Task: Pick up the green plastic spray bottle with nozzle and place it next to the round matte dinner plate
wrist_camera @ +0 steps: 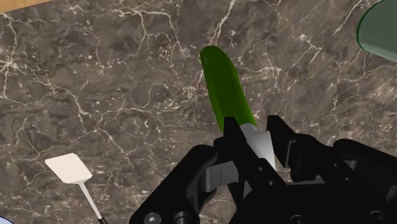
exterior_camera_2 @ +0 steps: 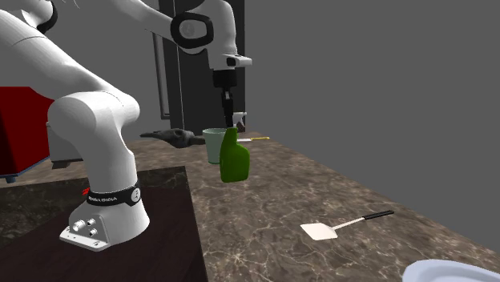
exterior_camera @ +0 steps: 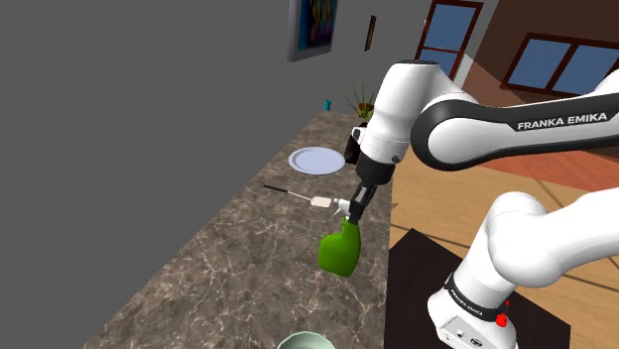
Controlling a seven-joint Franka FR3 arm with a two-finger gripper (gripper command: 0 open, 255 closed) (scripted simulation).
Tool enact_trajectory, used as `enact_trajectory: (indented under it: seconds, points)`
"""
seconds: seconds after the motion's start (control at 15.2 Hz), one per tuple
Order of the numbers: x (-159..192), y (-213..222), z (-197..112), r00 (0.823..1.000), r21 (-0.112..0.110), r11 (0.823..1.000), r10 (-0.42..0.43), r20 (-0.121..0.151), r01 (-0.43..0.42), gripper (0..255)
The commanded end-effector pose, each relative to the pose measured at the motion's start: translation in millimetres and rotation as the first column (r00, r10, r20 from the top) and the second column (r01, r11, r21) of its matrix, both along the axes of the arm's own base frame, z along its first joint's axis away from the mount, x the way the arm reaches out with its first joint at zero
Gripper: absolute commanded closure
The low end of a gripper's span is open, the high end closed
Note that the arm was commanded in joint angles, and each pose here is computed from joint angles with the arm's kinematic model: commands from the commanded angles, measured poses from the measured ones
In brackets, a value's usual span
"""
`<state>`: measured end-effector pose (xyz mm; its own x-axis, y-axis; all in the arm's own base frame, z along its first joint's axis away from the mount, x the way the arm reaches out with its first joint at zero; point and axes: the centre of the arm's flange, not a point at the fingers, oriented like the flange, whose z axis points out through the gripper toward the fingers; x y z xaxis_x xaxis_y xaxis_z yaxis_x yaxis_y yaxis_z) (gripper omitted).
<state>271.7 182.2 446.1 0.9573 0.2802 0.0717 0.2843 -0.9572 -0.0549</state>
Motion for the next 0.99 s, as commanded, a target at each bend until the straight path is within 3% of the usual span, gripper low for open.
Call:
enact_trajectory:
  seconds: [0.0, 0.92]
  points:
    - [-0.1, -0.3, 11.1, 1.0, 0.0, 1.0, 0.0, 0.0, 0.0, 255]
    - [-0.1, -0.3, 85.0, 1.0, 0.0, 1.0, 0.0, 0.0, 0.0, 255]
